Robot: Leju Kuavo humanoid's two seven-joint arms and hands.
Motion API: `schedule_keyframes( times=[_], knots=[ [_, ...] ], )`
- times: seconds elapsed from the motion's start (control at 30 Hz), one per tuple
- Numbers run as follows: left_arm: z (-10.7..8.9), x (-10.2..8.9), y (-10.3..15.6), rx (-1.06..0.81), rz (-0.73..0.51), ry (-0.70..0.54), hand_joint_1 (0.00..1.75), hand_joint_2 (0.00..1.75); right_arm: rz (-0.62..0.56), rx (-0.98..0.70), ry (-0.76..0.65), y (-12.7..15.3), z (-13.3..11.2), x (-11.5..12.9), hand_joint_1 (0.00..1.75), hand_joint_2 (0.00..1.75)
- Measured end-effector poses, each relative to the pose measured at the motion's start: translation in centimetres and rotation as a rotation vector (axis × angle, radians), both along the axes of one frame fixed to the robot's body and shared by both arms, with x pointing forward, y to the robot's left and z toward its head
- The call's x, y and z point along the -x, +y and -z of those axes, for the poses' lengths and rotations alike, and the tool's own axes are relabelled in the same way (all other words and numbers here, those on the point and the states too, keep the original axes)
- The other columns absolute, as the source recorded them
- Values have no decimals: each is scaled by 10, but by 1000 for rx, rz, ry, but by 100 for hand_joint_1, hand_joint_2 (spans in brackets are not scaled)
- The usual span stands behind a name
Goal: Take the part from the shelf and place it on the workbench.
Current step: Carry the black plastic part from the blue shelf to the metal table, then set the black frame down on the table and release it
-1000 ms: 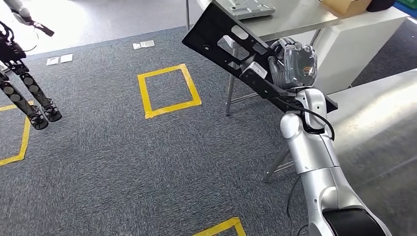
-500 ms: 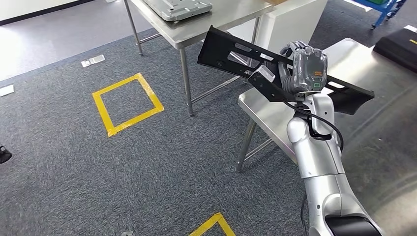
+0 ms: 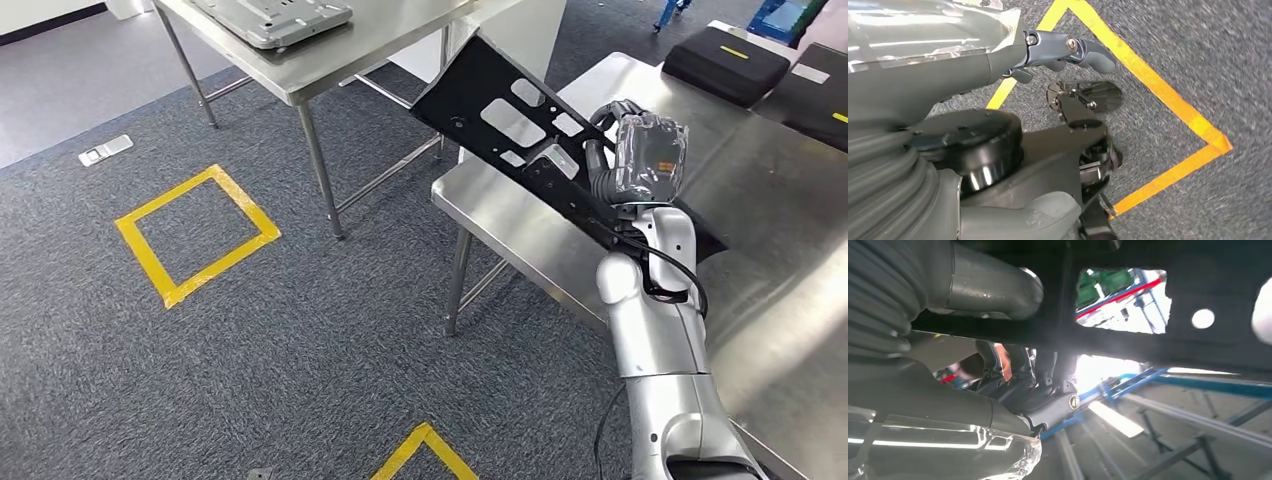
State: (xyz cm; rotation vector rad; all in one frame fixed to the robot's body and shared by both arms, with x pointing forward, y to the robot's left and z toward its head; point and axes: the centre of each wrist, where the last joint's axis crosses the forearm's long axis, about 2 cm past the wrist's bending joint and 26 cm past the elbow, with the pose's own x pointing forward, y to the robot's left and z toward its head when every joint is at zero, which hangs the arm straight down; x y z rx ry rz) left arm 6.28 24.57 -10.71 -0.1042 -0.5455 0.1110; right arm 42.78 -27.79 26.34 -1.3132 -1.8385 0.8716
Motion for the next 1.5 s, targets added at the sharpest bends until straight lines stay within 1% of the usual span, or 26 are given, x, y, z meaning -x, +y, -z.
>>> schedule_keyframes(
  times=[0.23, 0.43, 0.6, 0.83, 1.23, 1.5],
  knots=[
    [-1, -4, -1, 5, 12, -14, 0, 175, 34, 6, -4, -12, 2, 2, 175, 175],
    [-1, -4, -1, 3, 26, -14, 0, 175, 41, 8, 9, -14, 9, 5, 175, 175],
    [-1, -5, 1, -1, 29, -13, 0, 175, 48, 7, 9, -16, 10, 5, 175, 175],
    [-2, -8, -3, 4, 39, -17, 0, 175, 82, 27, -2, -28, 10, 6, 175, 175],
    [-2, -10, -5, 1, 46, -18, 0, 175, 91, 29, -2, -32, 14, 7, 175, 175],
    [-2, -6, -5, 44, 44, -19, 0, 175, 80, 21, 3, -28, 17, 8, 175, 175]
  ],
)
